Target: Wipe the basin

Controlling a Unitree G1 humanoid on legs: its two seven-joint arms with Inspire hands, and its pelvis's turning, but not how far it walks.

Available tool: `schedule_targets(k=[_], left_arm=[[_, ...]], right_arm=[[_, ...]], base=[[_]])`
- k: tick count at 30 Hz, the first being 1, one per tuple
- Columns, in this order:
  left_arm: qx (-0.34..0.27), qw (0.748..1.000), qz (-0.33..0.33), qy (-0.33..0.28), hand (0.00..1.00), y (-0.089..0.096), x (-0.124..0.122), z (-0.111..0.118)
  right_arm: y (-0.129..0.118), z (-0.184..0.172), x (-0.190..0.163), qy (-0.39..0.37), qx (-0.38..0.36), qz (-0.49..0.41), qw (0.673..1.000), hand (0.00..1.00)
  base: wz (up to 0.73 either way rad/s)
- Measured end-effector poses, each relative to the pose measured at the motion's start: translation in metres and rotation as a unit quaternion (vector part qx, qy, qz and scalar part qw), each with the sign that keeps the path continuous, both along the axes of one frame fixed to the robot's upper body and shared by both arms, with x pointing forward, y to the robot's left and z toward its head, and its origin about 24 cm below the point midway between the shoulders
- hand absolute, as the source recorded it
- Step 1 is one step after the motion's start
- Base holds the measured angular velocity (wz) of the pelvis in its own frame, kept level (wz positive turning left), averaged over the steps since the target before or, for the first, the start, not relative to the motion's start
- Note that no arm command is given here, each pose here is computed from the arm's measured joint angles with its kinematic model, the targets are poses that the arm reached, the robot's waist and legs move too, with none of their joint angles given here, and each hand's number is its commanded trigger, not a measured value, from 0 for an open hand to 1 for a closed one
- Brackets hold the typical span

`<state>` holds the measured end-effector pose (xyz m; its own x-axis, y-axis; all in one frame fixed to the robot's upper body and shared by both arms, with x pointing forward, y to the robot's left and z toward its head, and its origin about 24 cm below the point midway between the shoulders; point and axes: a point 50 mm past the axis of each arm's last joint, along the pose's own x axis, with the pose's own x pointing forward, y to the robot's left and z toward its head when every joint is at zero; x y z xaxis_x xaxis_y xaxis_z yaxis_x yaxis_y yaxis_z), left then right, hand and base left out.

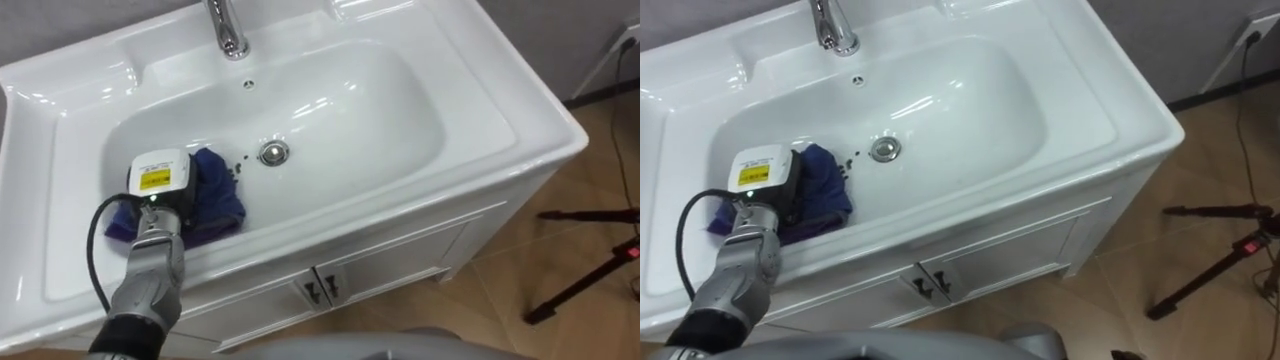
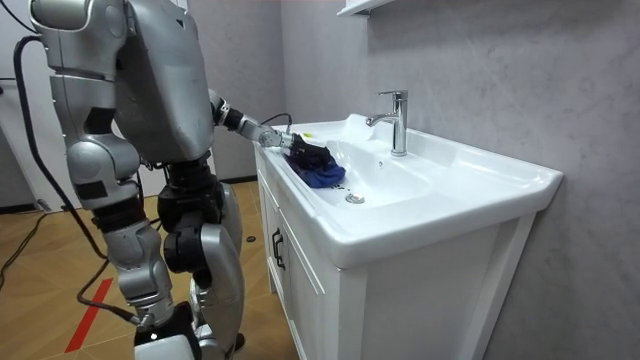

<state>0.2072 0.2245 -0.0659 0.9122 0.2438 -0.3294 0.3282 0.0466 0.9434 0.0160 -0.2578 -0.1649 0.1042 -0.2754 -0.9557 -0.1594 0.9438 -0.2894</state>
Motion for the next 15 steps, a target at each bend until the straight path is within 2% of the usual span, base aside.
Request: schedule_targets(k=[7,15], left_arm=[[-0.007,1.000,-0.006,-0.005,1.00,-0.006,0.011,0.005],[-0.014,1.000,-0.007,0.014,1.00,-0.012,0.012,0.003]], right_arm=[[0.009,-0.003,-0.001,0.008,0.008,0.001,1.000,0.00],[0.010,-0.002,0.005,0.005,0.006,0.026,1.000,0.00]], base=[[0.00],[-0.05]])
